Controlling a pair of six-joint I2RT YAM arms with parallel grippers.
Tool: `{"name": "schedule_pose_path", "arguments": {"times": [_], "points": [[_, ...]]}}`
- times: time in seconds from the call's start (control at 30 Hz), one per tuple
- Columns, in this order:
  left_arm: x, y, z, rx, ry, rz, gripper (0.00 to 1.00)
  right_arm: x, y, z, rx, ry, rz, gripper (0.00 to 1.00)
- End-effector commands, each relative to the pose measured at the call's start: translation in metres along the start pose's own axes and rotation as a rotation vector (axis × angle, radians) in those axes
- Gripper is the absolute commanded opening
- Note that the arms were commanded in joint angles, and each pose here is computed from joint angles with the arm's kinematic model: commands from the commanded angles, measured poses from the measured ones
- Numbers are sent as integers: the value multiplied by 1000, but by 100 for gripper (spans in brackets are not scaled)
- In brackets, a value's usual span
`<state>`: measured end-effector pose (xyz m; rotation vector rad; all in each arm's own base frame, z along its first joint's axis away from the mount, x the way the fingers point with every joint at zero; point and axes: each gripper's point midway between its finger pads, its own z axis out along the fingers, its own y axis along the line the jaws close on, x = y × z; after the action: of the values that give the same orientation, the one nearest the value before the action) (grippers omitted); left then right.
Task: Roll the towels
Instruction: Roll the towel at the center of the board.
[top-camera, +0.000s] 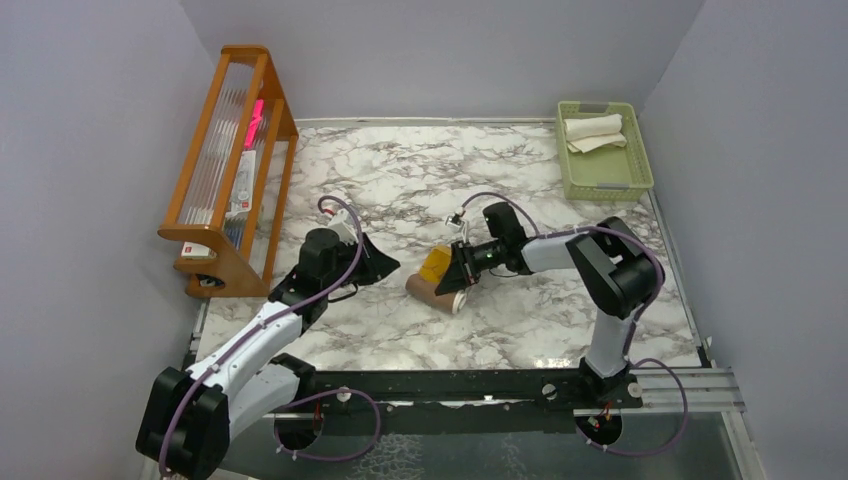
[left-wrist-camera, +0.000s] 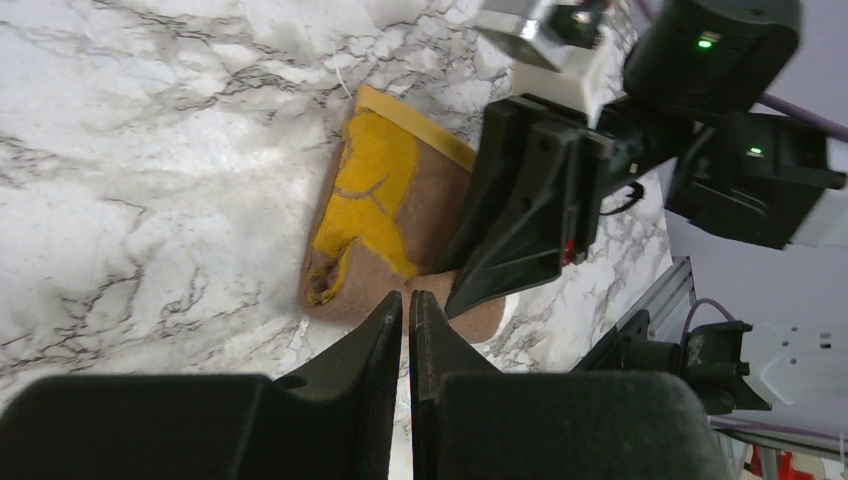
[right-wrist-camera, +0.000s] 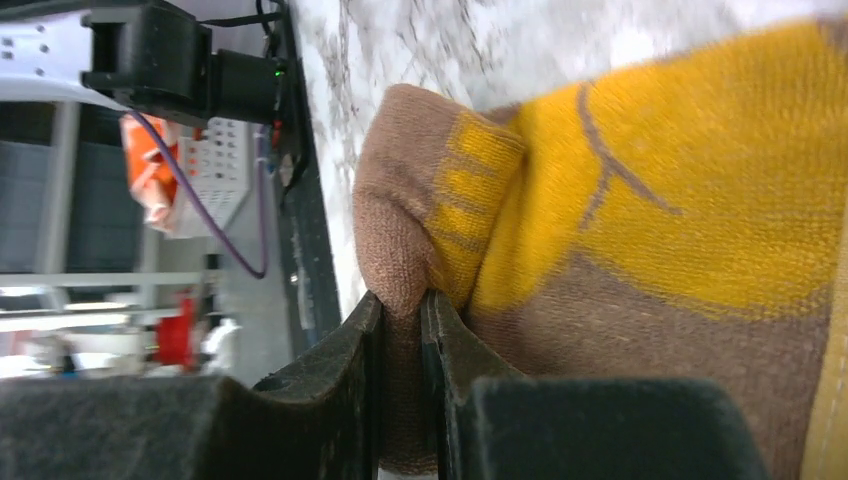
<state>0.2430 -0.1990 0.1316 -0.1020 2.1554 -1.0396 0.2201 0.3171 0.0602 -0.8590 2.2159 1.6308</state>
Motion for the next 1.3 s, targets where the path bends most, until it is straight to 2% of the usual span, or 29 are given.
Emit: {"name": "schedule_pose_path", "arguments": {"times": [0.0, 0.17, 0.33, 0.63, 0.73, 0.83, 0.97, 1.1, 1.2, 1.27], "points": [[5, -24, 9, 89, 25, 24, 11, 6, 11, 0, -162, 32, 240, 5], [21, -40, 27, 123, 87, 40, 11, 3, 9, -14, -217, -32, 377, 9], [38, -49, 48, 125, 144, 57, 11, 16, -15, -15, -186, 10, 580, 6], [63, -22, 84, 45, 225, 32, 8, 19, -30, -14, -93, 41, 576, 5], [74, -2, 87, -23, 235, 24, 8, 15, -36, -16, -34, 36, 546, 10], [85, 21, 86, -97, 239, 22, 8, 3, -43, -22, 69, 16, 439, 22], [98, 36, 84, -145, 262, 14, 7, -26, -52, -42, 302, -37, 173, 41], [102, 37, 85, -153, 269, 13, 7, -70, -34, -69, 493, -177, -116, 46], [106, 38, 85, -160, 279, 11, 7, -93, -4, -79, 643, -261, -416, 52], [109, 40, 85, -164, 287, 9, 6, -92, 17, -73, 724, -277, -642, 58]]}}
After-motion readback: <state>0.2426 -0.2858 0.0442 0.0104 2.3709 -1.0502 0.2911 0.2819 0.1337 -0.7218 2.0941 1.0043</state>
